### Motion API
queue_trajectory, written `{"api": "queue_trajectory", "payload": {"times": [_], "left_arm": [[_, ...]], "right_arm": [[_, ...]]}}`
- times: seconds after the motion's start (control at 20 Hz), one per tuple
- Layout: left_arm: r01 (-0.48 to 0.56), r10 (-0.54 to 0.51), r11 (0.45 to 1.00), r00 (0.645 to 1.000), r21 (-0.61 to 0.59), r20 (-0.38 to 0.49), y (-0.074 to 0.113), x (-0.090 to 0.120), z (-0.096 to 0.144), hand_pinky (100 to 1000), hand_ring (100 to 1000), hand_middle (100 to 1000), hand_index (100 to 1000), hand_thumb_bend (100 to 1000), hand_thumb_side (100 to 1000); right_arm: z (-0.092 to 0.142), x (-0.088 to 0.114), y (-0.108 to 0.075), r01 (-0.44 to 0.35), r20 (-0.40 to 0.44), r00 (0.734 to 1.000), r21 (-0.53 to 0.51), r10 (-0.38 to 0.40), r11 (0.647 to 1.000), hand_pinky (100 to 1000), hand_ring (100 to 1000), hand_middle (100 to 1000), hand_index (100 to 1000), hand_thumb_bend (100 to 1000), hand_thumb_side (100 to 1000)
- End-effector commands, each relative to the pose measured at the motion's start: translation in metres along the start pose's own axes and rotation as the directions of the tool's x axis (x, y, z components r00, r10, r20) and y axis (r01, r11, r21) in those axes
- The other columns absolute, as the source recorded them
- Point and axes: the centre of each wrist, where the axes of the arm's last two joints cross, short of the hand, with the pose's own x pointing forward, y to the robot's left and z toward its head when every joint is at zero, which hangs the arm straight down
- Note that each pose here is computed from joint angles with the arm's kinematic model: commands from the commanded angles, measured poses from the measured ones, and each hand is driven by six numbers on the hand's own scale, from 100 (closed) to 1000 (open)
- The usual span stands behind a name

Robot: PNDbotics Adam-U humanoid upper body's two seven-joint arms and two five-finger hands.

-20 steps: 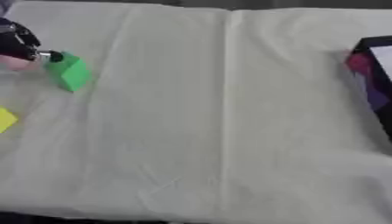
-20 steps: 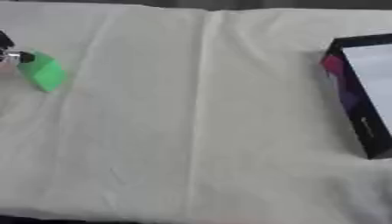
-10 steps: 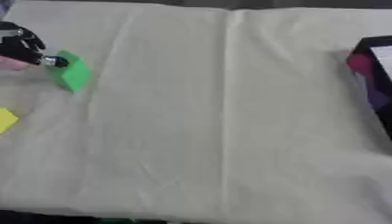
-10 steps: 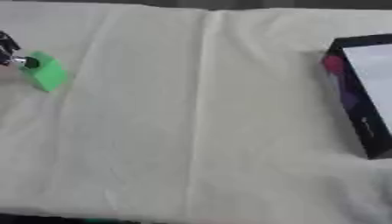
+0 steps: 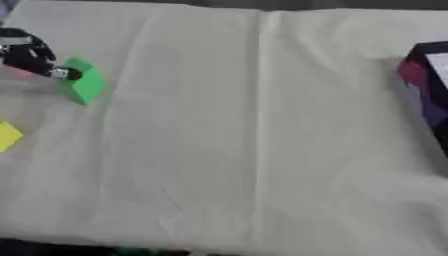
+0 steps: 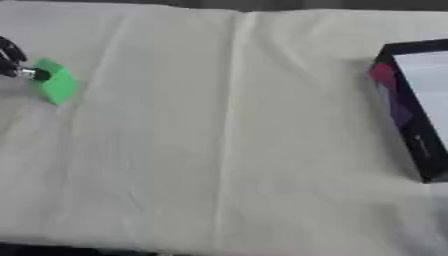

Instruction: Pick up the objects with one hand, pass them to the other hand, and then place them into the box on the other side of the table.

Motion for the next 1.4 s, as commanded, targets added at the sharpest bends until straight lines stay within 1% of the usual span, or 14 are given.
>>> {"api": "queue_trajectory", "payload": {"times": [0.05,0.2,0.45,0.7,0.75,0.95,1.0,1.05,1.15,1.4], "left_arm": [[-0.012,0.013,1.000,1.000,0.020,-0.007,0.016,-0.006,0.008,1000,823,761,849,667,761],[-0.017,0.017,1.000,1.000,0.016,-0.008,0.017,-0.006,0.009,1000,826,763,852,685,760],[-0.006,0.007,1.000,1.000,0.016,-0.025,0.017,-0.006,0.008,1000,828,763,852,708,754],[0.004,-0.004,1.000,1.000,0.007,-0.024,0.017,-0.004,0.007,997,828,763,852,706,762],[0.002,-0.002,1.000,1.000,0.002,-0.018,0.017,-0.003,0.006,969,827,763,851,693,771],[0.004,-0.004,1.000,1.000,-0.015,0.008,0.019,0.000,0.007,927,826,762,850,672,783],[0.007,-0.006,1.000,1.000,-0.017,0.014,0.019,0.001,0.007,917,825,762,850,696,783],[0.009,-0.009,1.000,1.000,-0.020,0.018,0.020,0.002,0.007,909,826,762,851,670,785],[0.017,-0.016,0.999,1.000,-0.029,0.027,0.020,0.004,0.007,904,826,762,850,668,791],[0.048,-0.046,0.998,0.998,-0.051,0.033,0.019,0.007,0.006,906,828,760,847,700,761]], "right_arm": [[-0.004,0.003,-0.001,0.006,0.021,1.000,-0.011,-0.006,1.000,668,725,717,761,722,127],[-0.003,0.002,-0.001,0.004,0.018,1.000,-0.015,-0.004,1.000,669,725,717,761,719,124],[-0.006,0.002,-0.004,0.014,0.031,0.999,-0.053,-0.012,0.998,671,726,718,762,711,130],[-0.012,0.002,-0.009,0.022,0.053,0.998,-0.081,-0.018,0.996,672,726,718,762,708,140],[-0.012,0.002,-0.010,0.023,0.054,0.998,-0.086,-0.019,0.996,672,726,718,762,707,142],[-0.012,0.002,-0.013,0.020,0.051,0.999,-0.099,-0.015,0.995,672,725,718,761,707,142],[-0.012,0.002,-0.013,0.019,0.051,0.999,-0.101,-0.014,0.995,672,725,718,761,697,140],[-0.012,0.002,-0.014,0.019,0.050,0.999,-0.103,-0.013,0.994,672,725,717,761,708,141],[-0.011,0.001,-0.014,0.016,0.048,0.999,-0.105,-0.011,0.994,671,725,717,761,708,140],[-0.008,0.001,-0.014,0.006,0.041,0.999,-0.111,-0.002,0.994,670,724,717,761,709,139]]}}
